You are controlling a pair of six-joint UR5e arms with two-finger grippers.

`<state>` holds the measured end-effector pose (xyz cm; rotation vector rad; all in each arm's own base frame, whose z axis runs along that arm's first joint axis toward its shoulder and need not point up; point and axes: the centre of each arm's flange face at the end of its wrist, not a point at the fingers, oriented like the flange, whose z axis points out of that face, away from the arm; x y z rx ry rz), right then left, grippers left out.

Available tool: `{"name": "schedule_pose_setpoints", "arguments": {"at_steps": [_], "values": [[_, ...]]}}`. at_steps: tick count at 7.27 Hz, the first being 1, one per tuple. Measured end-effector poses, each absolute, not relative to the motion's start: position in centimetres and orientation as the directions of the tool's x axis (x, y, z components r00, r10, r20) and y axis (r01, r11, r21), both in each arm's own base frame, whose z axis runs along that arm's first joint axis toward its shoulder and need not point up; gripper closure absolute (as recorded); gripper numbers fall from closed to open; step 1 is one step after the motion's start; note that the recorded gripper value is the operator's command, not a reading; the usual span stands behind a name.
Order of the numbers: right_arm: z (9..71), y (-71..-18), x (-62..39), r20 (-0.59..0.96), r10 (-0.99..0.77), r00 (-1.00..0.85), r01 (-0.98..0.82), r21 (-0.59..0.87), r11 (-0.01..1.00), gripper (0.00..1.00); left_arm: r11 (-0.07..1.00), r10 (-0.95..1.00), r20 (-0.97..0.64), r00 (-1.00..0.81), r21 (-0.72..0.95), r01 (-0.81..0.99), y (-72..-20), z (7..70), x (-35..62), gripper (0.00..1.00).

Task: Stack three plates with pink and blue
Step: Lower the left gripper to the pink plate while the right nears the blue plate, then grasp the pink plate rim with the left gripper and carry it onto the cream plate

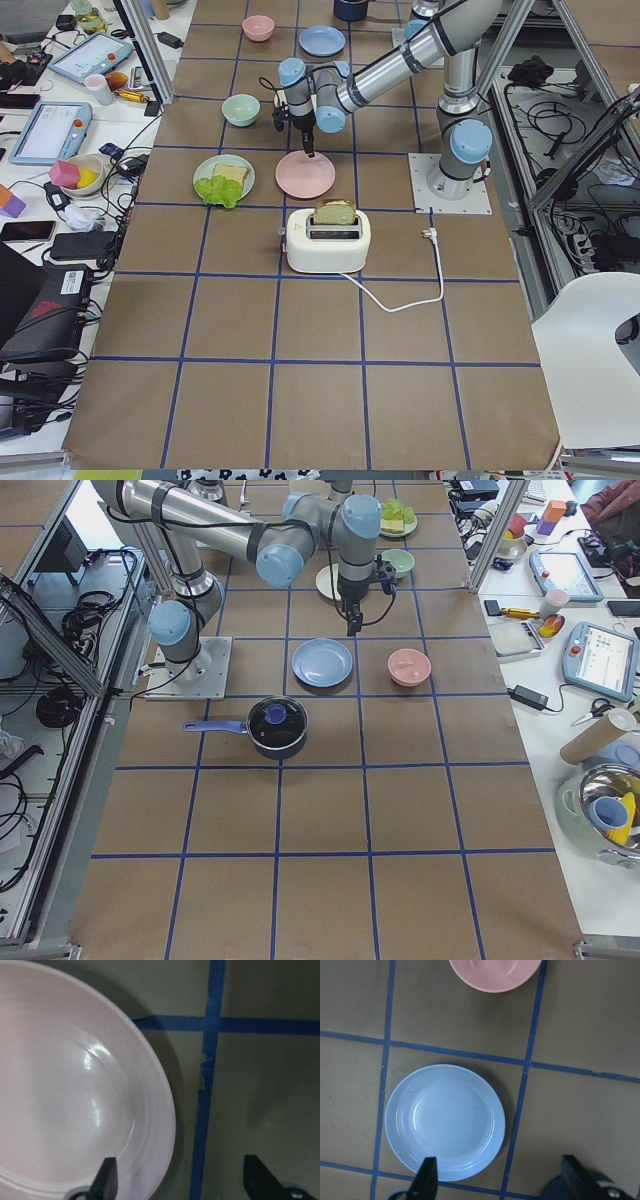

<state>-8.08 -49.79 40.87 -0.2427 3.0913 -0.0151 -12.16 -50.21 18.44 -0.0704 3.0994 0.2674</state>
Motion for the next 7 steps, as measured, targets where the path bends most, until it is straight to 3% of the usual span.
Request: {"name": "schedule_pose_setpoints", "arguments": {"at_steps": [3,7], "values": [[32.9,-47.4,-9.6,0.002,-0.187,-0.982,-0.186,-0.07,0.98,0.12,0.986,-0.016,-0.035,-0.999,0.168,-0.022,-50.2,18.2,-12.2,1.0],[27.2,-46.7,-9.5,-0.006,-0.219,-0.976,-0.218,-0.063,0.974,0.22,0.994,0.059,-0.092,-0.994,0.094,0.05,-49.7,21.8,-15.8,1.0]]}}
